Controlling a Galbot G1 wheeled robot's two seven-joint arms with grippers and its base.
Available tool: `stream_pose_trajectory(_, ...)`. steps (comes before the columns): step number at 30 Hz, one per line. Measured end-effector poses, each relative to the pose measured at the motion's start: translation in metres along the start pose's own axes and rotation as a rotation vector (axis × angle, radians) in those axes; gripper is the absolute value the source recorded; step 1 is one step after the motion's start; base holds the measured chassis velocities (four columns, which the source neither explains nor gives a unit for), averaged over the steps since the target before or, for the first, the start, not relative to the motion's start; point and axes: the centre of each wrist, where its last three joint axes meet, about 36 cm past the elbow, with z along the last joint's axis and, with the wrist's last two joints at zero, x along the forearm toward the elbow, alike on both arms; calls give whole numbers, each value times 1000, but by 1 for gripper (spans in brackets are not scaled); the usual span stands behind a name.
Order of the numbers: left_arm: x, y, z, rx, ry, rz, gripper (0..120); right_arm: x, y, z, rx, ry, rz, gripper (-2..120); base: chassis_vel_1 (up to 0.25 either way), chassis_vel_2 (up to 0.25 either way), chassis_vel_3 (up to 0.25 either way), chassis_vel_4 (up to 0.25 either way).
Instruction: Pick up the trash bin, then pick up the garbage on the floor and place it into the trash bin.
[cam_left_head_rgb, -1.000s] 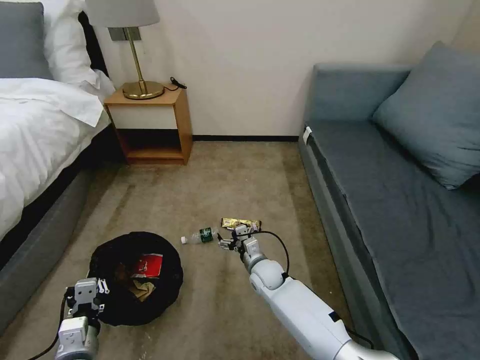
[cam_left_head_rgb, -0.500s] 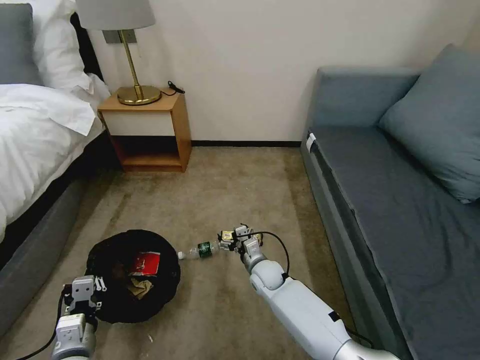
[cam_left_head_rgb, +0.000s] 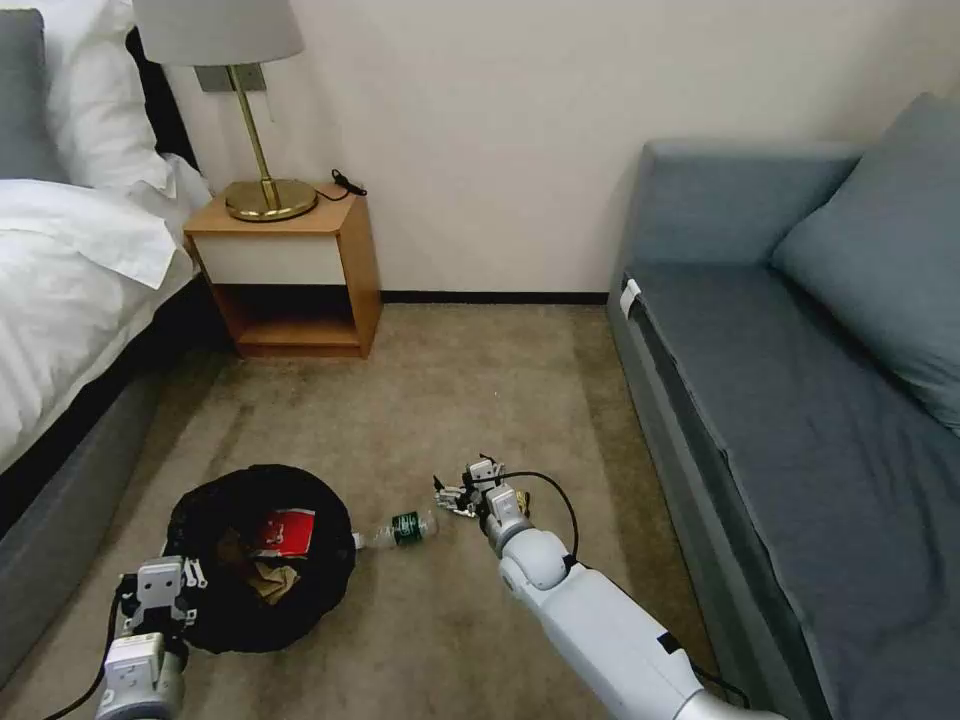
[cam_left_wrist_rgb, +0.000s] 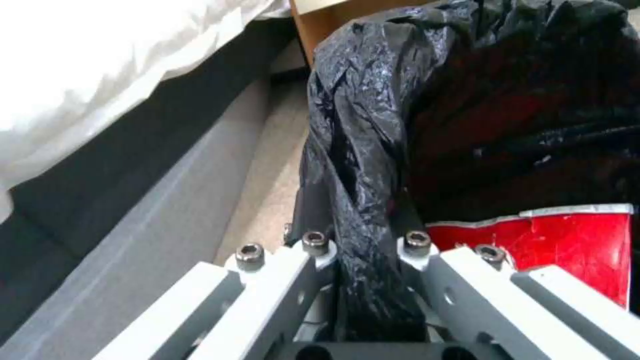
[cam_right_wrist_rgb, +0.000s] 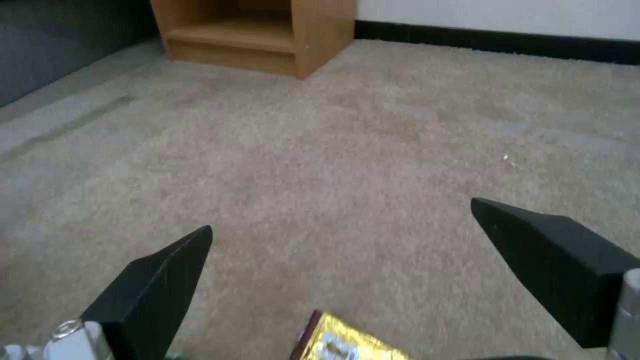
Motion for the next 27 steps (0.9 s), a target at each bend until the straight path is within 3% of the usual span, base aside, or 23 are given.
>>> stream_pose_trajectory(27,-10,19,3,4,-24,-15,3,10,23,17,42,30,-43,100,-100,98,100,-96)
